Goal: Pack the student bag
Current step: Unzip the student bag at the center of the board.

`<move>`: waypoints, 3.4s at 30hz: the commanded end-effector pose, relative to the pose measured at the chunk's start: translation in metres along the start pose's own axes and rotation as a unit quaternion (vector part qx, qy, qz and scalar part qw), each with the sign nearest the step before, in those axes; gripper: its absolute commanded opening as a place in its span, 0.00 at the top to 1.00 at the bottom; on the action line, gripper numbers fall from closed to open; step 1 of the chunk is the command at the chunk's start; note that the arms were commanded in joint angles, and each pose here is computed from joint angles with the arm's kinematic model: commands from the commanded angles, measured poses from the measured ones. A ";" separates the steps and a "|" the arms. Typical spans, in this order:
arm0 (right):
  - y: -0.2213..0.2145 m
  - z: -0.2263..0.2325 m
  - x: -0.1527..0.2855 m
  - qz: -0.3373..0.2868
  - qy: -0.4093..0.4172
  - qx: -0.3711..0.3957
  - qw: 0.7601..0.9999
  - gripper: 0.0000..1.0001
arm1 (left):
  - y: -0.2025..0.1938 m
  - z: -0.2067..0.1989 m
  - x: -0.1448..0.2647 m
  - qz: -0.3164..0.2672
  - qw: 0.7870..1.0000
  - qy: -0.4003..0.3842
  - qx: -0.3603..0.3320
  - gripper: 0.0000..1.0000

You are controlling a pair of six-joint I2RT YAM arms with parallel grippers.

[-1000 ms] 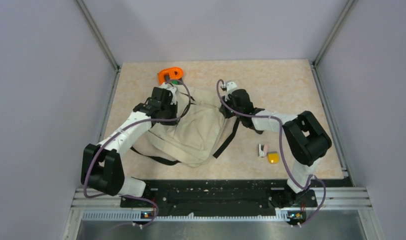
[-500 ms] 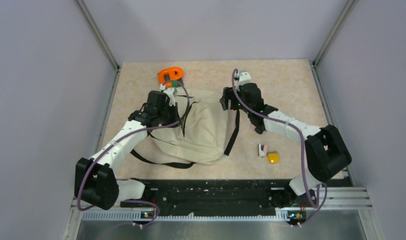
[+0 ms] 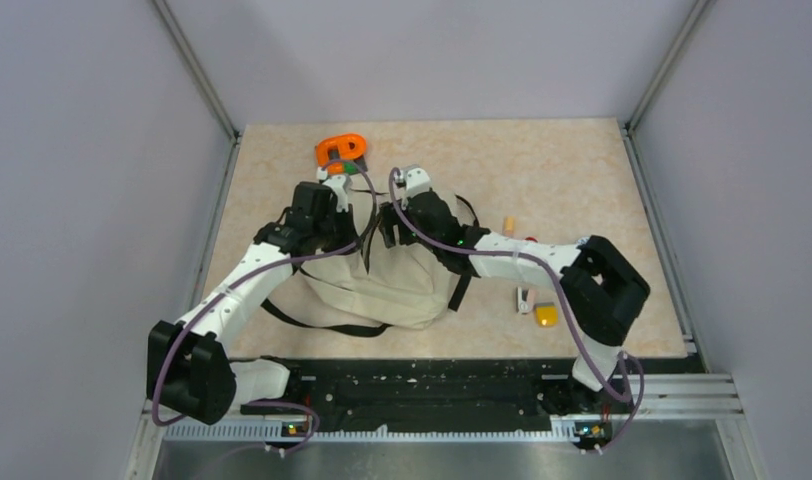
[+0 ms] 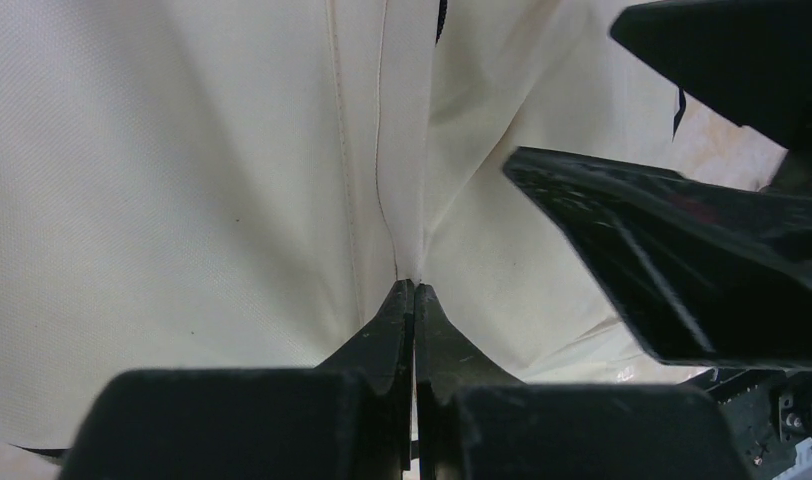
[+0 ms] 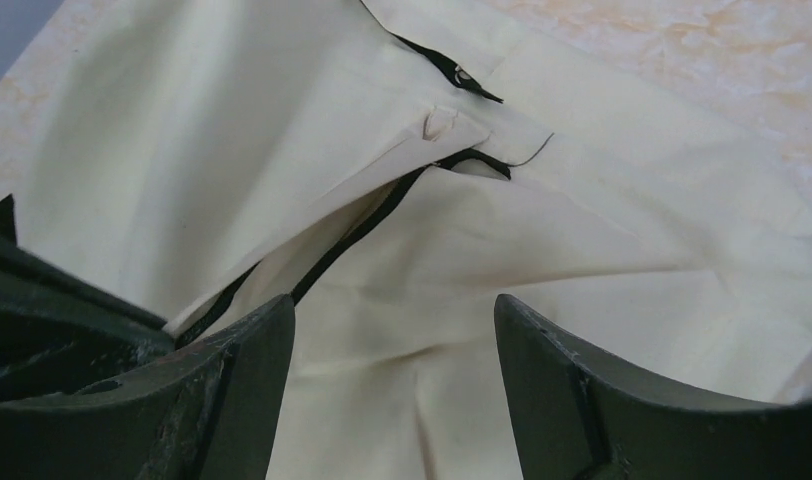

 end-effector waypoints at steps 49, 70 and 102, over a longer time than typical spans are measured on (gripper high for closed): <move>0.035 -0.038 -0.004 0.019 0.032 -0.031 0.999 1.00 | 0.022 -0.012 -0.012 -0.034 0.998 -0.055 -0.026 0.45; 0.040 -0.041 0.016 0.009 0.050 -0.031 0.998 1.00 | 0.013 0.029 -0.047 0.043 0.985 0.155 -0.061 1.00; -0.056 -0.168 0.170 0.095 -0.280 -0.113 0.949 0.21 | 0.028 -0.012 0.008 -0.013 0.997 0.000 -0.071 0.26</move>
Point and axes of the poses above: each gripper's point midway between its finger pads, its own x axis back along the fingers, its own z axis along the line the jaws close on, y = z × x, the point moved 8 cm from there along x, back along the fingers, and after that the axes turned 5 degrees about -x, right-handed, at the moved point
